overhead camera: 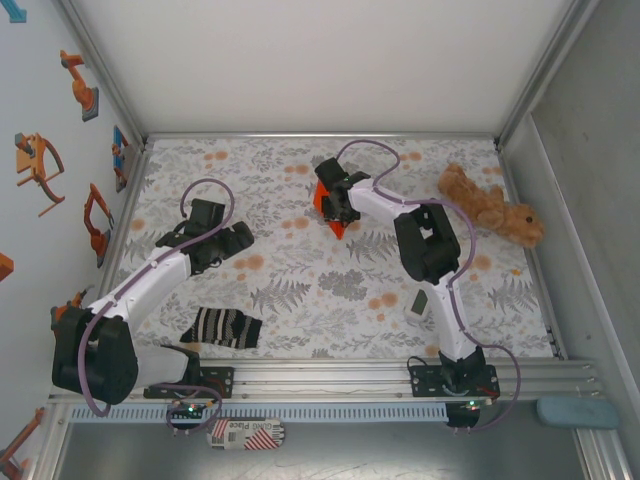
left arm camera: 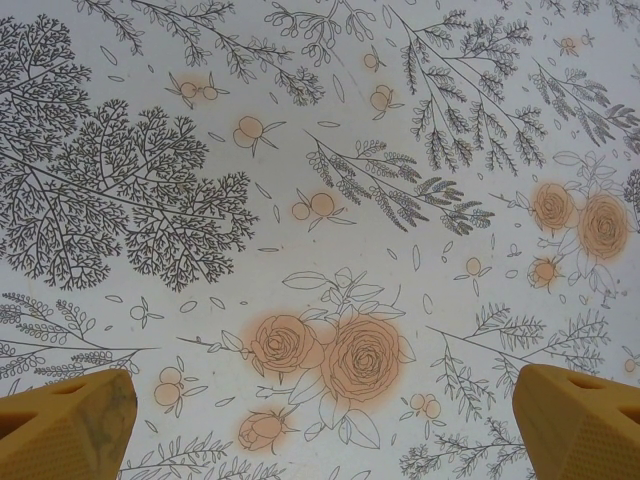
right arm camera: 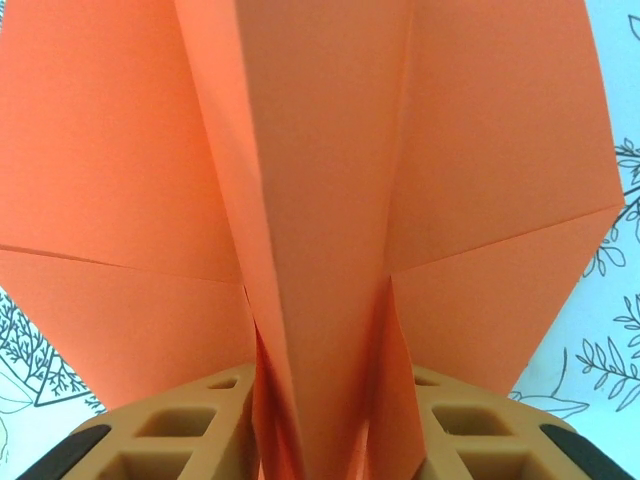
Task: Fold a paper plane with a square sheet of paper (pick it up from the middle)
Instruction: Move the paper plane to the center of the table.
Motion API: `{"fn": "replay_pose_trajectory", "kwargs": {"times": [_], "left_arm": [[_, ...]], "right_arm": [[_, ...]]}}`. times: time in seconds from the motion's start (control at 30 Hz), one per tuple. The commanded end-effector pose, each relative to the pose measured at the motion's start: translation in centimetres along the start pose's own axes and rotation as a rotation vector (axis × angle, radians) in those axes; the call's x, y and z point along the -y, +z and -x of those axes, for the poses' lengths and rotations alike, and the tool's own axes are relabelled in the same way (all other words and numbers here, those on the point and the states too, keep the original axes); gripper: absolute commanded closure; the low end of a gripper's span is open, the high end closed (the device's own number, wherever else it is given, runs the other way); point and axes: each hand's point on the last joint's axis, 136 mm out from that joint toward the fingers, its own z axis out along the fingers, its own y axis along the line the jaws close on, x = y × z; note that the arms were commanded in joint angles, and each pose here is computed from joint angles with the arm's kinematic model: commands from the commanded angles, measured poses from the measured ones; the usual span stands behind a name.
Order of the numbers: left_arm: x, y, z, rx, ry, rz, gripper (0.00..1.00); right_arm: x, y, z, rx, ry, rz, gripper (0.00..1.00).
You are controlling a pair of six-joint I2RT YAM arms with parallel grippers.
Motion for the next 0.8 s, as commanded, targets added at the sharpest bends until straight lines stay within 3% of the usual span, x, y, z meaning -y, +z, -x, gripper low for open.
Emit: {"fn": "replay_pose_trajectory", "kwargs": {"times": [0.0,0.23,0.5,0.6,0.77], "left_arm": [[0.2,-0.9,0.6,0.017,0.016,-0.004,0.04],[0.6,-1.8,1.6,0.046,0.016,-0.014,0.04],[0.6,-2.7,2.2,0.069,0.026,-0.008,0.04],[0.6,-4.0,3.4,0.118,0.034,-0.002,0.04],[-0.6,-7.1,6.6,0.284,0.056,0.057,0.04]], "right_arm": [[1.6,1.8,-2.1,-0.083,0.015,-0.059,0.65],[0.2,-4.7,2.2,0.056,0.021,0.019,0.65],[-0.2,-8.9,3.8,0.124,0.034,0.071,0.59],[0.4,-11.7,4.5,0.178,0.043,0.071,0.57],[4.1,-18.4,5.8,0.368,0.056,-0.009,0.51]]}}
